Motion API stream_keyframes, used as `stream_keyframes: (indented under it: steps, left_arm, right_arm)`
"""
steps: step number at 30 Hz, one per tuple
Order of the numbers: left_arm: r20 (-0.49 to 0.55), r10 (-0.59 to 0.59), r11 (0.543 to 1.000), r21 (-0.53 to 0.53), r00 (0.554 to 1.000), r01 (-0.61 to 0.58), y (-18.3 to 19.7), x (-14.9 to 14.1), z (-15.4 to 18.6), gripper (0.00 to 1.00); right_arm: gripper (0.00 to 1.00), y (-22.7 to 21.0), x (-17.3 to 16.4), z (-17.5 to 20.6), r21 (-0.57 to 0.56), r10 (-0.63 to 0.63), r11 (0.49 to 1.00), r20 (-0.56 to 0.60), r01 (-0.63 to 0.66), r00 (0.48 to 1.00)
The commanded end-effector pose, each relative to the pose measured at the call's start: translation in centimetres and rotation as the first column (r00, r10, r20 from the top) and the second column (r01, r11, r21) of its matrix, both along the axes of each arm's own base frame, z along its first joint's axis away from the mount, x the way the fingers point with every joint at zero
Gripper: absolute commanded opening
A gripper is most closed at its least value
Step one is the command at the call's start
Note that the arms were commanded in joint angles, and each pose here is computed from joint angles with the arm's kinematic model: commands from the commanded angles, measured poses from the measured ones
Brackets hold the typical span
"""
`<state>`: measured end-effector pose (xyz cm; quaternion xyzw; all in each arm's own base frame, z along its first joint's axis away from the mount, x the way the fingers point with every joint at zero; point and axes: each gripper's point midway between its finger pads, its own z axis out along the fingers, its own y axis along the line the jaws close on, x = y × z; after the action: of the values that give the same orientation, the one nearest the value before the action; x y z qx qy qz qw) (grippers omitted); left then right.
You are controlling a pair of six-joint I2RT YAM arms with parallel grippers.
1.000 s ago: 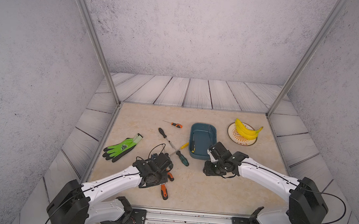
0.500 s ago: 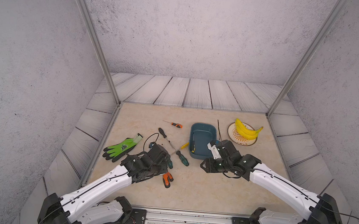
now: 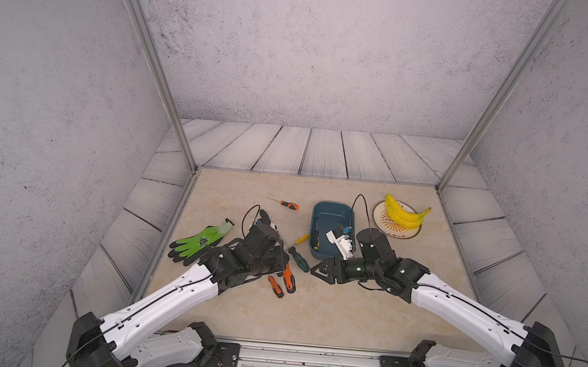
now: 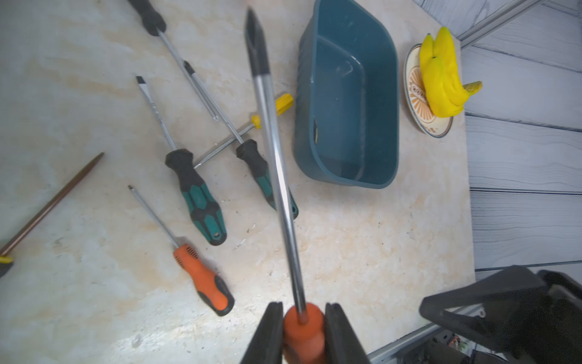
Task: Put the screwdriver on the desktop into the storage box
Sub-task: Pick up the screwdriver from the center of the board.
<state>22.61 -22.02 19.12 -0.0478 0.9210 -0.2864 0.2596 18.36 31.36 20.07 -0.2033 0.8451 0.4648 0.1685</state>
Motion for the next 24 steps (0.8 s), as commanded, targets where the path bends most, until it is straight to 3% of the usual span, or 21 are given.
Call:
stream_keyframes:
  steps: [1, 17, 24]
  left_arm:
    - [0.068, -0.04, 0.993, -0.107, 0.997, 0.047, -1.8, 0.7, 3.1, 0.0]
    - [0.112, -0.068, 0.964, -0.249, 0.991, 0.094, -3.5, 0.4, 5.2, 0.0]
    - [0.107, -0.073, 0.962, -0.255, 0.992, 0.098, -3.5, 0.2, 4.9, 0.0]
  right_arm:
    - [0.57, 1.4, -0.6, 1.2, 0.057, 0.054, 0.997, 0.008, -0.054, 0.999]
    - [0.57, 4.1, -1.8, 1.1, 0.077, 0.132, 0.988, -0.013, -0.131, 0.991]
    - [0.5, 4.4, -1.6, 1.0, 0.082, 0.127, 0.989, -0.019, -0.125, 0.992]
